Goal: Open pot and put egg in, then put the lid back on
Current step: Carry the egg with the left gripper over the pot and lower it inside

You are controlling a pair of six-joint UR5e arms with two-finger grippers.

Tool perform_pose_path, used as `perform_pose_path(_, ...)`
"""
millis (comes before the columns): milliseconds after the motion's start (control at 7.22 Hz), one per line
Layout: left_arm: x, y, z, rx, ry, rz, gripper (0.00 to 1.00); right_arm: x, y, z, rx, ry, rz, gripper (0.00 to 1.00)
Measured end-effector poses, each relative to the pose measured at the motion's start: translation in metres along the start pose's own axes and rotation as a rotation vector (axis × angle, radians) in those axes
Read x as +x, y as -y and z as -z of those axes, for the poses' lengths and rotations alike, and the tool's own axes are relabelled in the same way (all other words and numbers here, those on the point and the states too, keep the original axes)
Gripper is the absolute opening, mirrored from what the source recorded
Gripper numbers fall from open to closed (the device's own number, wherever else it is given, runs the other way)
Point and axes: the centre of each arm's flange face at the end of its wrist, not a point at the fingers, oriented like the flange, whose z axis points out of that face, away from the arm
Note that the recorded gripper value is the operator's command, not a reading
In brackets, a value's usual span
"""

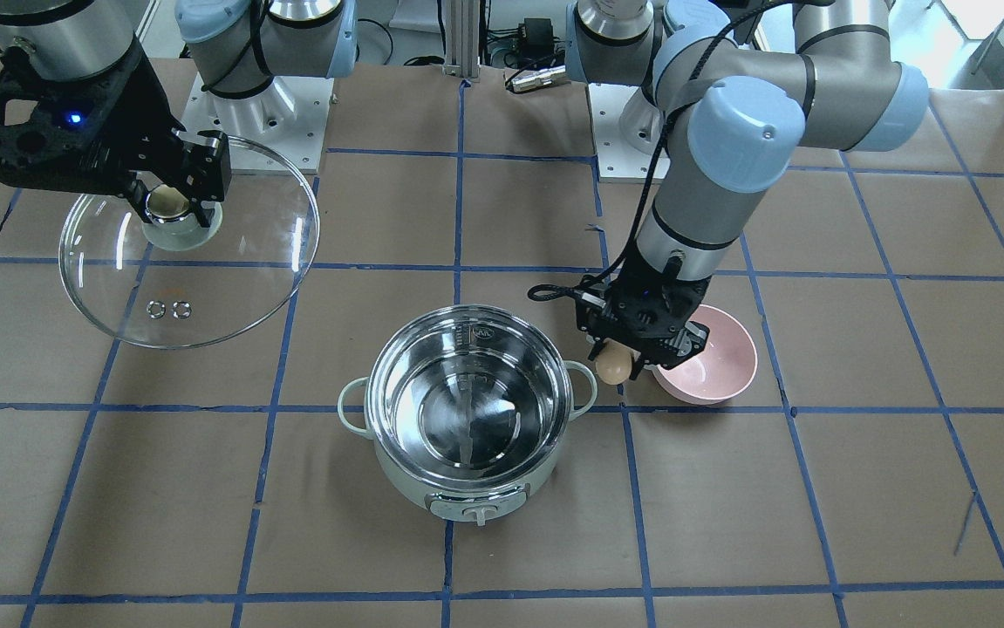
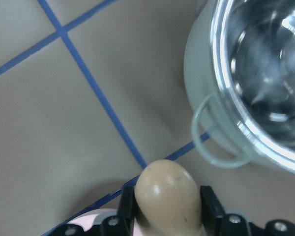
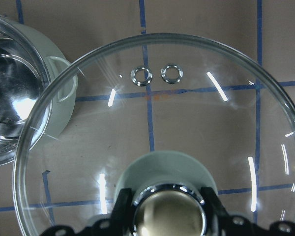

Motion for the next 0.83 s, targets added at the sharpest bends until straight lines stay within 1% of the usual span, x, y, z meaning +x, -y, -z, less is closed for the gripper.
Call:
perform_pose_path(277,0.039,0.016,-0.024,-0.019,-0.004,0.073,0.20,0.001,-0.001,-0.001,-0.013,-0.001,-0.002,0.02)
perform_pose_path(554,0.060,0.026,-0.048,-0.011,-0.003,0.112,0.21,0.001,-0.002,-0.001,-0.019,-0.001,0.000,0.02)
perform_pose_path(692,0.068,0.029,-0.057,-0.008,-0.003,0.118,0.22,0.001,-0.002,-0.001,-0.019,-0.001,0.002,0.02)
perform_pose_path(831,0.074,0.031,-0.065,-0.004,-0.003,0.118,0.27,0.000,-0.002,-0.001,-0.020,-0.001,0.004,0.01)
